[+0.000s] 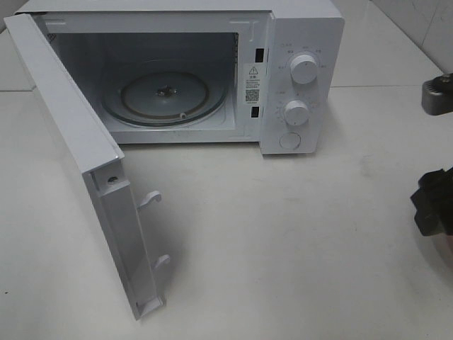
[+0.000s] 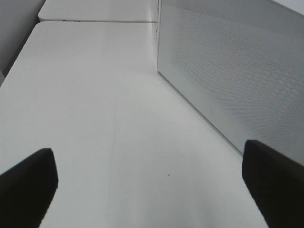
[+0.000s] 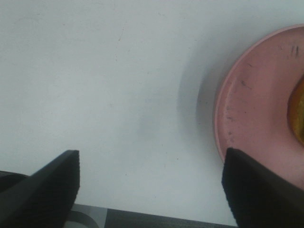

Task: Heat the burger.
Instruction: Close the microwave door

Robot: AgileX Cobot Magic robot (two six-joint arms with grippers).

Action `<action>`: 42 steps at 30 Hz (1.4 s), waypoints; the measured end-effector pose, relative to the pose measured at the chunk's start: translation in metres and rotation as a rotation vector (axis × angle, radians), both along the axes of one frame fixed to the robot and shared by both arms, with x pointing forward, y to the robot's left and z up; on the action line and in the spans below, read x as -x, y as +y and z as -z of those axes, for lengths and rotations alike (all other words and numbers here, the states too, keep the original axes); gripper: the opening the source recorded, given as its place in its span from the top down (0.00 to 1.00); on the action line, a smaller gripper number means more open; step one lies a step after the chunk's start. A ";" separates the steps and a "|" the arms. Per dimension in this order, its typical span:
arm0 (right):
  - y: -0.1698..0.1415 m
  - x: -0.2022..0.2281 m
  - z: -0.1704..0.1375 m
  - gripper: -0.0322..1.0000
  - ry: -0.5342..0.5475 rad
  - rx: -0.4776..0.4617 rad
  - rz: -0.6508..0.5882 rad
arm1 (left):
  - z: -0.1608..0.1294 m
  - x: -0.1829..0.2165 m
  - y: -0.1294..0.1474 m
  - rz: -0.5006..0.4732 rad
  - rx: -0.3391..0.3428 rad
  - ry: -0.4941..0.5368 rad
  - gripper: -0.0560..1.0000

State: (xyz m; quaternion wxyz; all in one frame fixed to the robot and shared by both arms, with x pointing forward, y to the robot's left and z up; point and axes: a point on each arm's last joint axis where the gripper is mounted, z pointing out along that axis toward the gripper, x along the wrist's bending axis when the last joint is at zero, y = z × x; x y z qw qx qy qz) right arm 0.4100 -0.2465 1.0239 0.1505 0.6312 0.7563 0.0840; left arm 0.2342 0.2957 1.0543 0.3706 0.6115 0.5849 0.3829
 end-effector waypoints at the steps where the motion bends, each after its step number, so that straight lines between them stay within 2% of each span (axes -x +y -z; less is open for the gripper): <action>1: 0.000 0.000 0.000 0.19 0.000 0.000 0.000 | 0.000 0.000 0.000 0.000 0.000 0.000 0.02; 8: -0.012 0.033 -0.030 0.22 -0.112 -0.062 -0.004 | 0.000 0.000 0.000 0.000 0.000 0.000 0.02; 17: -0.028 0.070 -0.048 0.23 -0.207 -0.078 -0.032 | 0.000 0.000 0.000 0.000 0.000 0.000 0.02; 24: -0.043 0.106 -0.043 0.23 -0.296 -0.104 -0.041 | 0.000 0.000 0.000 0.000 0.000 0.000 0.02; 30: -0.057 0.133 -0.029 0.23 -0.365 -0.108 0.024 | 0.000 0.000 0.000 0.000 0.000 0.000 0.02; 34: -0.064 0.152 -0.026 0.23 -0.510 -0.126 0.080 | 0.000 0.000 0.000 0.000 0.000 0.000 0.02; 35: -0.064 0.152 -0.026 0.23 -0.510 -0.126 0.080 | 0.000 0.000 0.000 0.000 0.000 0.000 0.02; 39: -0.068 0.171 -0.025 0.23 -0.642 -0.155 0.118 | 0.000 0.000 0.000 0.000 0.000 0.000 0.02; 42: -0.069 0.179 -0.025 0.23 -0.692 -0.166 0.124 | 0.000 0.000 0.000 0.000 0.000 0.000 0.02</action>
